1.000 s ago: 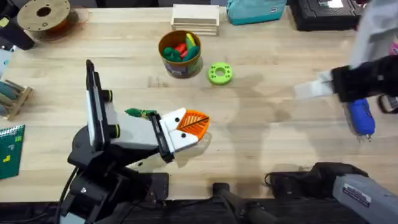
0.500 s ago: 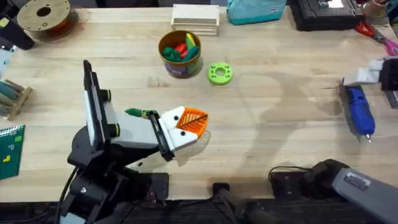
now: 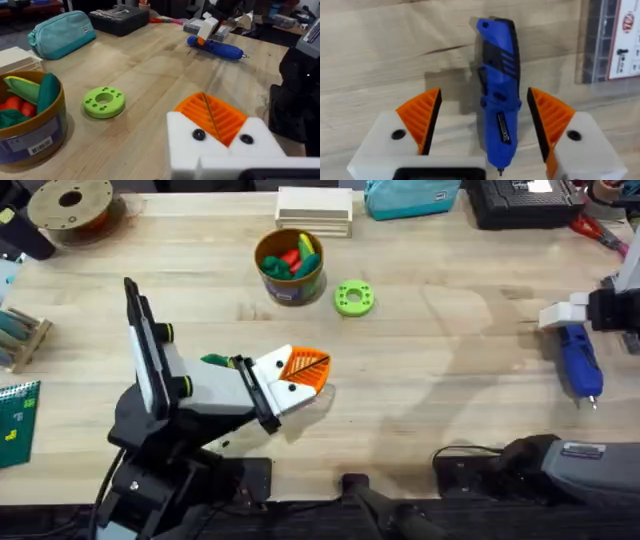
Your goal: Pick up the gripper from the table and insert it into the empty holder that is missing its gripper. Then pick up a screw, insert it into the mounting hole, and use the screwdriver to tighten it. Finally, clean up the table by picking up the vegetable and placing it into the bucket.
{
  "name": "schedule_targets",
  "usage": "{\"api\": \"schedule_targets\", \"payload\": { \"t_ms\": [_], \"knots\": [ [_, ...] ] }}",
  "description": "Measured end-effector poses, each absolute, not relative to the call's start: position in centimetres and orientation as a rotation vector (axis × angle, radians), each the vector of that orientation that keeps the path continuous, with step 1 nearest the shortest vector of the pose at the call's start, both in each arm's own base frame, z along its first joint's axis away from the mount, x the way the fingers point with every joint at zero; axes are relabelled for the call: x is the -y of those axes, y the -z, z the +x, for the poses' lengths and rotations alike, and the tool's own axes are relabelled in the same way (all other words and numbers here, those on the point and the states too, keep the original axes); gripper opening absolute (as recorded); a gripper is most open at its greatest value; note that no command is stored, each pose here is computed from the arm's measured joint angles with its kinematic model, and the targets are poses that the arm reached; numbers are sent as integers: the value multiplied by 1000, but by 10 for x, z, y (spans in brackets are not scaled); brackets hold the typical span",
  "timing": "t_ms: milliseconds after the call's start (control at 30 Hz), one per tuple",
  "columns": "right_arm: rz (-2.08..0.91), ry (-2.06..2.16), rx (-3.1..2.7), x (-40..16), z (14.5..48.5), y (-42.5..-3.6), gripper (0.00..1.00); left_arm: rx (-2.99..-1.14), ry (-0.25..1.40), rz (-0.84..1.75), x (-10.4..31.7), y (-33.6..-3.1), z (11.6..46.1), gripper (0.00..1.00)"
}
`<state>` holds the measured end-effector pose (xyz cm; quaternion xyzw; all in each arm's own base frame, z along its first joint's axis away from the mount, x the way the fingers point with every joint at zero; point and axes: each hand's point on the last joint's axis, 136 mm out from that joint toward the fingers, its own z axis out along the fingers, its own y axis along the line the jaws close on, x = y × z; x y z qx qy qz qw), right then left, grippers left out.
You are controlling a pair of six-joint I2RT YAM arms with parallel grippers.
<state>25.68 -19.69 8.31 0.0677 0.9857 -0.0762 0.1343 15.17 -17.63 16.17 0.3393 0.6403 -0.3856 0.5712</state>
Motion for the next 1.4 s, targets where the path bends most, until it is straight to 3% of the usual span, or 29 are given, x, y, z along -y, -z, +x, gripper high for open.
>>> {"api": "schedule_targets", "payload": {
  "t_ms": [600,667,800,900,1033,1133,1400],
  "knots": [
    [274,167,-2872,226,264,-36,965,-1503,902,793,176,-162,152,7],
    [267,152,-2870,225,264,-36,890,-1503,902,793,176,-162,152,7],
    [254,111,-2863,219,267,-34,608,-1503,901,793,176,-162,152,7],
    [251,106,-2861,219,268,-34,544,-1503,901,793,176,-162,152,7],
    [246,129,-2854,223,270,-34,221,-1503,901,792,176,-162,152,7],
    [244,143,-2852,225,270,-34,31,-1503,901,792,176,-162,152,7],
    [247,147,-2855,224,268,-37,31,-1504,900,791,176,-162,153,7]
  ]
}}
